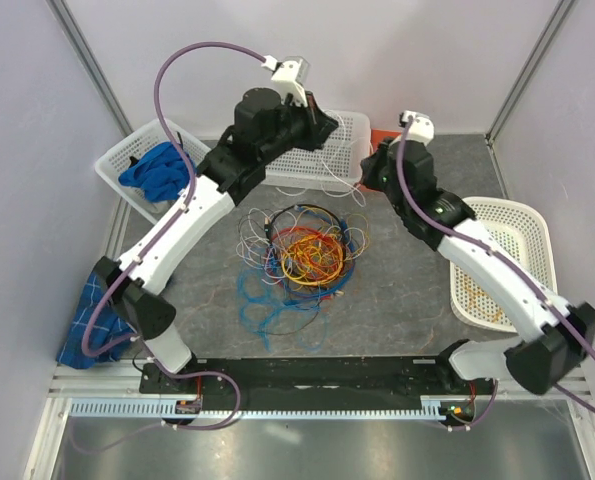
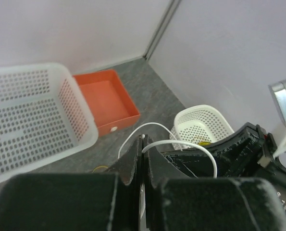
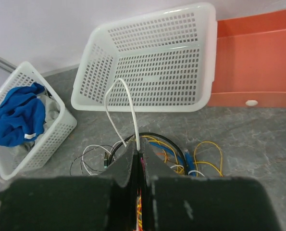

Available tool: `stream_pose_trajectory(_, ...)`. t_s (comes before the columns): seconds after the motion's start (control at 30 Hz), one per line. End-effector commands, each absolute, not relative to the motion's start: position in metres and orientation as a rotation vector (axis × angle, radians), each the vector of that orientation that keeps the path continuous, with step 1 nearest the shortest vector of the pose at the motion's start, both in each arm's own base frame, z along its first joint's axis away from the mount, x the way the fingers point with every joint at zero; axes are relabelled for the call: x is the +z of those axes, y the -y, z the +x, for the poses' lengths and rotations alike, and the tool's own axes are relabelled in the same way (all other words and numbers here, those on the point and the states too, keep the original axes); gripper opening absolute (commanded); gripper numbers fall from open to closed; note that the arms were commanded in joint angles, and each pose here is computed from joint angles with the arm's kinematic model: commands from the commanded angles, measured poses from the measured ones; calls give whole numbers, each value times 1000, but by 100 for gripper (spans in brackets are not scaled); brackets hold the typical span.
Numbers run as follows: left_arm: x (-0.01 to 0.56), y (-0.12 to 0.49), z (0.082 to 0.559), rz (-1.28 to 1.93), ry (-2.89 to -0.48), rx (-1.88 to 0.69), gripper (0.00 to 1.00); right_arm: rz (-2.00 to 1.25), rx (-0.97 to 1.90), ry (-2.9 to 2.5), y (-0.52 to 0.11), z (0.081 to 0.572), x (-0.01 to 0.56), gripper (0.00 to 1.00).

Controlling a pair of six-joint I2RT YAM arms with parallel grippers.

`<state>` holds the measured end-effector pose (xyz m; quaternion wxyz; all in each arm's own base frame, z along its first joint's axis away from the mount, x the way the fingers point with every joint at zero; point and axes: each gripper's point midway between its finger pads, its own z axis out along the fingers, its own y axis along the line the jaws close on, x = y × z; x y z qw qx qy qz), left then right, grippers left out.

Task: Untangle the cables

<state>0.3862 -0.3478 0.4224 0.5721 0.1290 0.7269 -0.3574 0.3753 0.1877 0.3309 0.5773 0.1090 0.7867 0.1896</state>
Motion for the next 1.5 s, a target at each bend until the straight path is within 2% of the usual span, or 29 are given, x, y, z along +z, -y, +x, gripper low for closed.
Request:
stream_pose_trajectory(0.0,419,312,436,124,-1730,-930,2,265,502,-1740,-212,416,342,0)
stream_pose_trajectory(0.13,385,297,485,63,-1765,-955,2,295,509,-1691,-216,453,326,0)
stream_pose_trajectory(0.2,390,284,509,41,-1719,-955,2,299,492,-1726,-220,476,304,0)
stream_pose_trajectory(0.23,390,280,518,20,-1717,-965,2,312,500,-1705,-217,489,313,0)
stream_pose_trajectory(0.27,368,277,538,9,-1750,-974,2,297,516,-1717,-222,497,309,0)
stream_pose_trajectory(0.3,384,275,546,18,-1705,-989,2,303,497,-1746,-222,512,290,0)
stream_pose_trajectory(0.33,383,276,552,31,-1706,-1015,2,300,509,-1722,-225,522,300,0)
stream_pose_trajectory(0.37,358,272,572,10,-1742,-1015,2,292,516,-1728,-229,530,296,0)
stream_pose_trajectory(0.4,371,270,577,20,-1705,-1028,2,282,501,-1759,-233,542,276,0)
stream_pose_trajectory(0.57,348,265,612,30,-1673,-1105,2,255,511,-1750,-249,579,270,0)
stream_pose_trajectory(0.6,336,266,620,30,-1674,-1117,9,249,501,-1775,-251,587,253,0)
stream_pose_trajectory(0.67,346,266,626,66,-1607,-1149,17,253,505,-1755,-251,598,259,0)
stream_pose_trajectory(0.73,335,264,636,53,-1602,-1142,29,252,533,-1760,-254,610,252,8)
stream_pose_trajectory(0.77,336,263,638,55,-1592,-1144,36,244,540,-1773,-255,615,243,18)
stream_pose_trajectory(0.8,335,262,639,55,-1589,-1143,57,221,572,-1762,-261,617,253,48)
stream_pose_trajectory(0.83,335,262,638,70,-1587,-1158,84,210,579,-1765,-264,619,254,60)
stream_pose_trajectory(0.87,339,264,635,93,-1573,-1168,99,198,578,-1768,-264,620,255,68)
stream_pose_trajectory(0.9,341,264,633,110,-1570,-1164,100,196,580,-1763,-266,619,260,77)
stream_pose_trajectory(1.0,365,259,621,121,-1539,-1140,100,205,575,-1742,-261,609,276,84)
stream_pose_trajectory(1.03,394,255,608,124,-1495,-1122,100,207,573,-1740,-259,606,279,84)
stream_pose_trajectory(1.07,385,254,606,108,-1519,-1107,100,210,577,-1710,-256,597,299,84)
stream_pose_trajectory(1.13,404,248,595,95,-1493,-1063,100,199,563,-1733,-258,582,291,84)
stream_pose_trajectory(1.17,413,244,580,78,-1495,-1049,100,198,569,-1709,-256,570,309,84)
stream_pose_trajectory(1.2,421,240,570,60,-1492,-1036,100,178,566,-1754,-262,557,289,82)
stream_pose_trajectory(1.27,426,231,540,-14,-1511,-1002,100,149,586,-1753,-268,531,294,81)
stream_pose_trajectory(1.33,415,234,517,-66,-1545,-960,100,100,589,-1817,-283,500,256,79)
stream_pose_trajectory(1.37,380,237,502,-77,-1623,-928,100,86,598,-1811,-286,485,259,78)
stream_pose_trajectory(1.4,393,237,476,-26,-1593,-870,100,64,574,-1861,-294,464,229,78)
stream_pose_trajectory(1.47,353,250,445,-98,-1659,-603,100,50,574,-1874,-298,440,221,78)
